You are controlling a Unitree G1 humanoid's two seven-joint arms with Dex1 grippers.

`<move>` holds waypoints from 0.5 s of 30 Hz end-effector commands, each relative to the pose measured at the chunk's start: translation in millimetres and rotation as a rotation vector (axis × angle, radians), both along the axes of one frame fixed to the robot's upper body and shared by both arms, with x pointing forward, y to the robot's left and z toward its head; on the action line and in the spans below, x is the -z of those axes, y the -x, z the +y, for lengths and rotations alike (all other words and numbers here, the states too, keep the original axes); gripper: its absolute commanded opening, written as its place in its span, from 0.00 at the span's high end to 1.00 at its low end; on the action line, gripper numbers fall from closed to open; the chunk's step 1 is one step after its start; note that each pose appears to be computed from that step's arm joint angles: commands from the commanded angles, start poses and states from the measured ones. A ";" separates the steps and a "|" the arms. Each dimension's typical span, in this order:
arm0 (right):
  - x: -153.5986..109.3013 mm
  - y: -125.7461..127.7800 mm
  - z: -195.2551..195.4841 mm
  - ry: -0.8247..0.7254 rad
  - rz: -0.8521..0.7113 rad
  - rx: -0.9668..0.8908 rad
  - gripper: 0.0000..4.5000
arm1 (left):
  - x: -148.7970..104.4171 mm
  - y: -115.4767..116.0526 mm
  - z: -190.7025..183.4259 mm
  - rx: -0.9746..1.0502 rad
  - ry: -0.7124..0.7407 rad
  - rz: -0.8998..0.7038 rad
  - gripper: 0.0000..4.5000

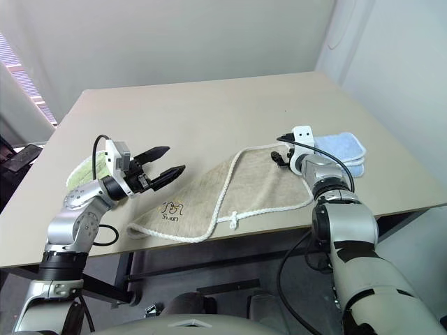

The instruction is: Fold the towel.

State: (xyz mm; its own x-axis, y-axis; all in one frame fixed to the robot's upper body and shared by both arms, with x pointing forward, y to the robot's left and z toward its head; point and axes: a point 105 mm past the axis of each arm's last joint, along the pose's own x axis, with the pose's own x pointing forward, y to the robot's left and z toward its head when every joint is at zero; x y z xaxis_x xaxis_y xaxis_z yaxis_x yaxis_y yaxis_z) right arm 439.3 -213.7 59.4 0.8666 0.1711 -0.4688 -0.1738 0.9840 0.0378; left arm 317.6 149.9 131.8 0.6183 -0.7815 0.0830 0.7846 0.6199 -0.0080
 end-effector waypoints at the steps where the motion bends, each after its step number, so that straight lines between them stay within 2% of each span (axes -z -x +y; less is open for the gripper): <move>1: -11.5 -6.1 1.6 0.004 -0.035 0.010 0.00 | -13.6 3.1 1.5 -0.010 -0.002 -0.059 0.00; 4: -6.8 -4.9 6.2 0.001 -0.019 0.003 0.00 | -14.4 4.6 1.3 -0.011 -0.001 -0.060 0.00; 7: -3.7 -4.2 10.3 0.002 -0.005 -0.003 0.14 | -14.7 4.8 1.7 -0.012 -0.005 -0.061 0.00; 15: -2.2 -4.3 11.4 0.021 -0.008 -0.003 0.80 | -12.5 5.1 3.7 -0.017 -0.011 -0.060 0.00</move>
State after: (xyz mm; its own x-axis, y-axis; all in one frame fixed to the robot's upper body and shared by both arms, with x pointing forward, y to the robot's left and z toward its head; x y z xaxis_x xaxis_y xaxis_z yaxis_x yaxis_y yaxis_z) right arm 438.4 -202.8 51.3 0.8527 0.1672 -0.4950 -0.1758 0.9840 0.0297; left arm 314.0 149.5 133.1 0.6262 -0.7750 0.0855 0.7776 0.6287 0.0036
